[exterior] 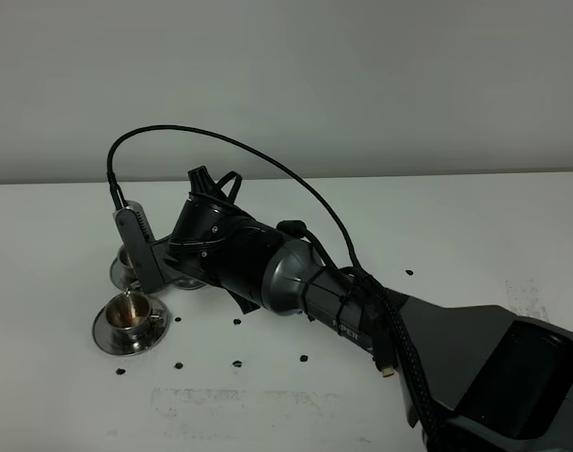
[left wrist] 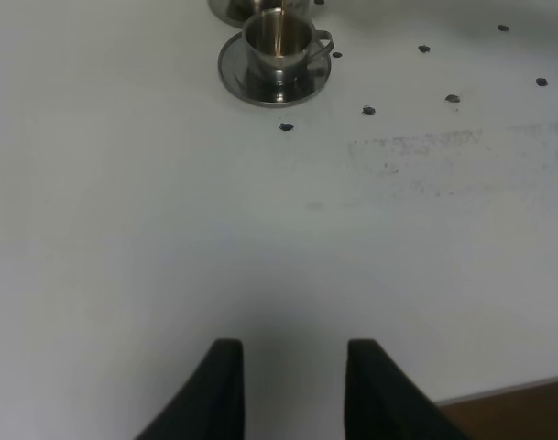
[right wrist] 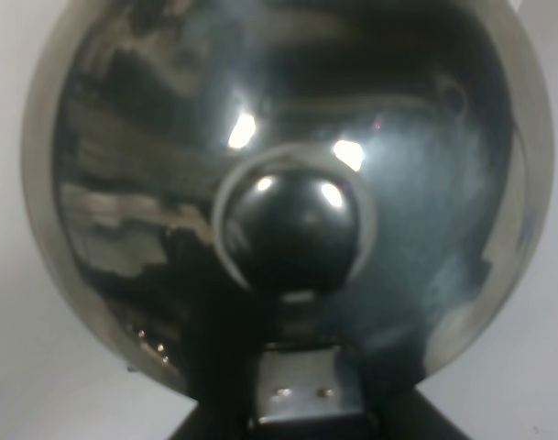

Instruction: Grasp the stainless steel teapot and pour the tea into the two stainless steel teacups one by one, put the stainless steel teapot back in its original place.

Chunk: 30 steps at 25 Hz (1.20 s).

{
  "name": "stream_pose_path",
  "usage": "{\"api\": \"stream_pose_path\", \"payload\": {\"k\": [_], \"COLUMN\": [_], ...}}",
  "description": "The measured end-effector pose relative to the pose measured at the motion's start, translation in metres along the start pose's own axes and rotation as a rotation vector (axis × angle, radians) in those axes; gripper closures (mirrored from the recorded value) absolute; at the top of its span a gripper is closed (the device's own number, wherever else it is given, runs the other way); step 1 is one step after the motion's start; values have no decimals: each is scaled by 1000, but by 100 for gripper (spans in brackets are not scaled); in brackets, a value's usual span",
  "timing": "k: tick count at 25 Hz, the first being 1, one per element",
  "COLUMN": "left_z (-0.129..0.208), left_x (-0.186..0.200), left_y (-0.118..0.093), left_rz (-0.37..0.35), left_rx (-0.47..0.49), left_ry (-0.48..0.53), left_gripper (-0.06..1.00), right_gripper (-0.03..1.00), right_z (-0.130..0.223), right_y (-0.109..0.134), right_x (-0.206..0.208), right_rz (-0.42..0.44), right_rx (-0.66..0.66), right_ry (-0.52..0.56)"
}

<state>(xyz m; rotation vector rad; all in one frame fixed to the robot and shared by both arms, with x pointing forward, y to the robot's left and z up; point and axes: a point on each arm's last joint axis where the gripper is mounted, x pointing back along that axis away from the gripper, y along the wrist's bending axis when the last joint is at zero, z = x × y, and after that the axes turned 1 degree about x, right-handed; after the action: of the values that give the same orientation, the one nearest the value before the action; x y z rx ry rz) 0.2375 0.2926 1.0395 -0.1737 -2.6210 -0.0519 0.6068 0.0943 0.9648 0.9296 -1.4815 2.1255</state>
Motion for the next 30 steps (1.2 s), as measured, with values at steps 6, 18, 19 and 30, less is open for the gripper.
{"api": "stream_pose_path", "payload": {"k": [6, 18, 19, 30], "left_z": [0, 0, 0, 0], "left_x": [0, 0, 0, 0], "left_y": [0, 0, 0, 0], "left_rz": [-1, -1, -1, -2], "left_rx": [-1, -1, -1, -1], "left_ry": [0, 0, 0, 0], "left_gripper": [64, 64, 64, 64], "right_gripper": [78, 78, 78, 78], "right_z": [-2, -4, -4, -3], "right_y": [0, 0, 0, -2], "right_x": [1, 3, 3, 3], "right_rz": [6, 20, 22, 39], "right_rx": [8, 23, 24, 39], "right_ry": [2, 6, 6, 18]}}
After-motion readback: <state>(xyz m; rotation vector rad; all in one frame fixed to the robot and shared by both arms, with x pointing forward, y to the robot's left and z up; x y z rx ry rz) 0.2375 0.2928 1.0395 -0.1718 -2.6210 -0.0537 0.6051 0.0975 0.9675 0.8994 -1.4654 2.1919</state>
